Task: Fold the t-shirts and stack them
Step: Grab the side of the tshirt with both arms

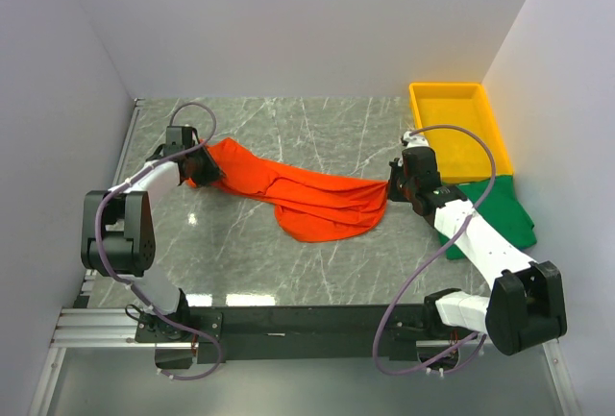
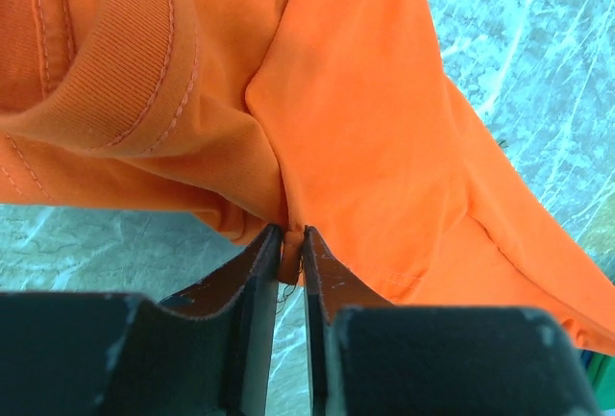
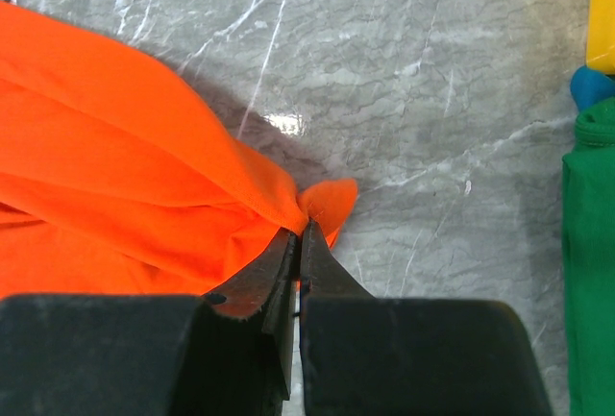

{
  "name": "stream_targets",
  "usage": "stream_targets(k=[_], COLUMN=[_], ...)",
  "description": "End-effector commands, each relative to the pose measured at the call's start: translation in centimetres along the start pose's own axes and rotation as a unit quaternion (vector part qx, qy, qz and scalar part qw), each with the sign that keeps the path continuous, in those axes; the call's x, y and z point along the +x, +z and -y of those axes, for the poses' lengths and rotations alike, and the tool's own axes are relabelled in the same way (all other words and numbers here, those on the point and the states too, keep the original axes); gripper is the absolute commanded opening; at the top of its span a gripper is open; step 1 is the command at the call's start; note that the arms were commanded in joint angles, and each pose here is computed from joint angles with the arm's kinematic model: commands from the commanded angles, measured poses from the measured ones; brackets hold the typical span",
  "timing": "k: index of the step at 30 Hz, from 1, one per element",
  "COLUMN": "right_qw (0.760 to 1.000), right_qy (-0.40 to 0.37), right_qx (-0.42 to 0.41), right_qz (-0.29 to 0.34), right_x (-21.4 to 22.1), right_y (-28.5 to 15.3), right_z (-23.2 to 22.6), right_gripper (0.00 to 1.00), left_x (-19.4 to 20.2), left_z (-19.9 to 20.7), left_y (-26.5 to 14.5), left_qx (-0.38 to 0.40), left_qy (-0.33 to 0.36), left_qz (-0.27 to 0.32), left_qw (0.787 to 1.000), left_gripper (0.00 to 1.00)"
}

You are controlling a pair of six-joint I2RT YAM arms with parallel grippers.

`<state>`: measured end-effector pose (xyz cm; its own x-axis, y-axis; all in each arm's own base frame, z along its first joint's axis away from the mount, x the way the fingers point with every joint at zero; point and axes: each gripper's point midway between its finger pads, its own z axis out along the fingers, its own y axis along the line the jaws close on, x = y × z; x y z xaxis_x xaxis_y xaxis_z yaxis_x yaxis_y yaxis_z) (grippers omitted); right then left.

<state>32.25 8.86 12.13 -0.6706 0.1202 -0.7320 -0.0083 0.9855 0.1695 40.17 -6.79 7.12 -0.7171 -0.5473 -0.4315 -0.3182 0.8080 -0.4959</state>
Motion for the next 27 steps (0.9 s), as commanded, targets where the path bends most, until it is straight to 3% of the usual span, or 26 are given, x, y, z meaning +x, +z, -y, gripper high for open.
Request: stream_targets(k=[1, 7, 14, 21, 27], right_qw=[1.0, 1.0, 1.0, 1.0, 1.0], right_qy=[0.006, 0.006, 0.008, 0.009, 0.005], right_qx=[-0.004, -0.006, -0.009, -0.009, 0.001], right_qz=[0.016, 0.017, 0.012, 0.008, 0.014], right_x=[-1.2, -1.3, -1.1, -0.8, -1.0], right_y=[0.1, 0.1, 0.4, 0.7, 0.7], right_z=[-0.3, -0.4, -0.6, -0.6, -0.3], right_gripper=[0.0, 0.0, 0.0, 0.0, 0.0], left_x=[-2.4, -2.7, -2.5, -1.3, -2.6], left_z=[2.1, 2.1, 2.3, 1.4, 0.7], left_y=[-1.7, -2.2, -1.8, -0.4, -1.7], left_qx=[0.023, 0.02, 0.028, 0.016, -0.014], left_qy=[0.015, 0.02, 0.018, 0.003, -0.002], left_qz=[0.034, 0.042, 0.036, 0.011, 0.045], left_qw=[0.999, 0.999, 0.999, 1.0, 0.999], left_gripper=[0.21, 0.24, 0.15, 0.14, 0.01])
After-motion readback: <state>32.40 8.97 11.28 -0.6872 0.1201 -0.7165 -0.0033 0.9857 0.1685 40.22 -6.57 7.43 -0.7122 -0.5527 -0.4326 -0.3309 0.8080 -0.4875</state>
